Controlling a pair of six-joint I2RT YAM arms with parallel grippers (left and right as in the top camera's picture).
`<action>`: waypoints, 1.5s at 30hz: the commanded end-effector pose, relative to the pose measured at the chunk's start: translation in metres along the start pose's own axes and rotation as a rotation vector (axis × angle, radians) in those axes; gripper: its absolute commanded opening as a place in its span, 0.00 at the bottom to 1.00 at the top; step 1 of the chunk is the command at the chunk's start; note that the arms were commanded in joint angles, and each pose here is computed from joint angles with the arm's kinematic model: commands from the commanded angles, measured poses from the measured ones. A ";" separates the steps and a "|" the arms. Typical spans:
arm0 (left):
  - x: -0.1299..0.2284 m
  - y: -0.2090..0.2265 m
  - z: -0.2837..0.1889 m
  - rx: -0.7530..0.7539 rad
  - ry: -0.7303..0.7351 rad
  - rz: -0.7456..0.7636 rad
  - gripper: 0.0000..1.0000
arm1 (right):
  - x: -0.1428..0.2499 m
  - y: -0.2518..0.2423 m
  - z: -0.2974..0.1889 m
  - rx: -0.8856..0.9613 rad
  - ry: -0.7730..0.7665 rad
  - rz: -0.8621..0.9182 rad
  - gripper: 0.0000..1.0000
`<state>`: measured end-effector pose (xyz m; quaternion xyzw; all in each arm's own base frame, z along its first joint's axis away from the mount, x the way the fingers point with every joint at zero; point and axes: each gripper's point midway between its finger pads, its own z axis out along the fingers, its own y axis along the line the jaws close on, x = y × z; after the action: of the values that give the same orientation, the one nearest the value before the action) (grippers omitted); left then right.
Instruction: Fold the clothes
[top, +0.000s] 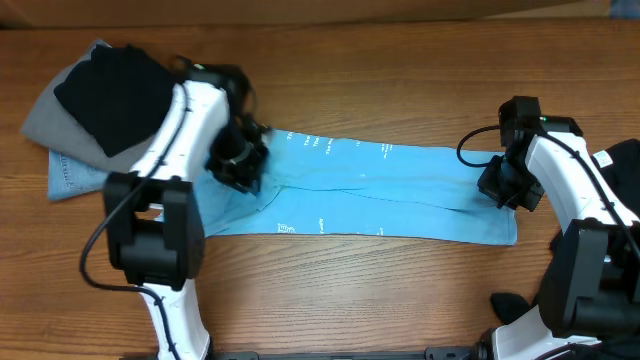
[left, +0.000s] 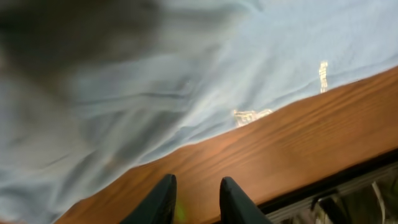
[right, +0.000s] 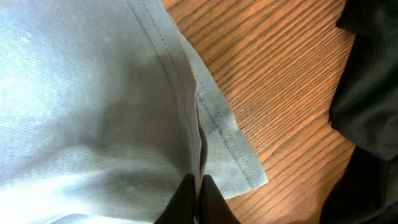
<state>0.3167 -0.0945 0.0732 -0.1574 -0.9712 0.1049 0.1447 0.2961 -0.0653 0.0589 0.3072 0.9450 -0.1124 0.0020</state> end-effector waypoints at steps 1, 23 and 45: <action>0.006 -0.014 0.017 0.013 0.011 0.078 0.30 | -0.012 0.000 -0.014 -0.019 -0.055 0.026 0.04; -0.011 0.010 0.069 -0.094 -0.061 0.098 0.23 | -0.013 0.000 -0.015 -0.022 -0.061 0.027 0.04; -0.026 0.012 0.049 -0.127 -0.109 0.083 0.29 | -0.013 0.000 -0.015 -0.022 -0.061 0.027 0.04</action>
<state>0.3166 -0.0995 0.0102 -0.2018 -0.9721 0.0643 0.1005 0.2974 -0.0655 0.0589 0.3075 0.9449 -0.1118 0.0045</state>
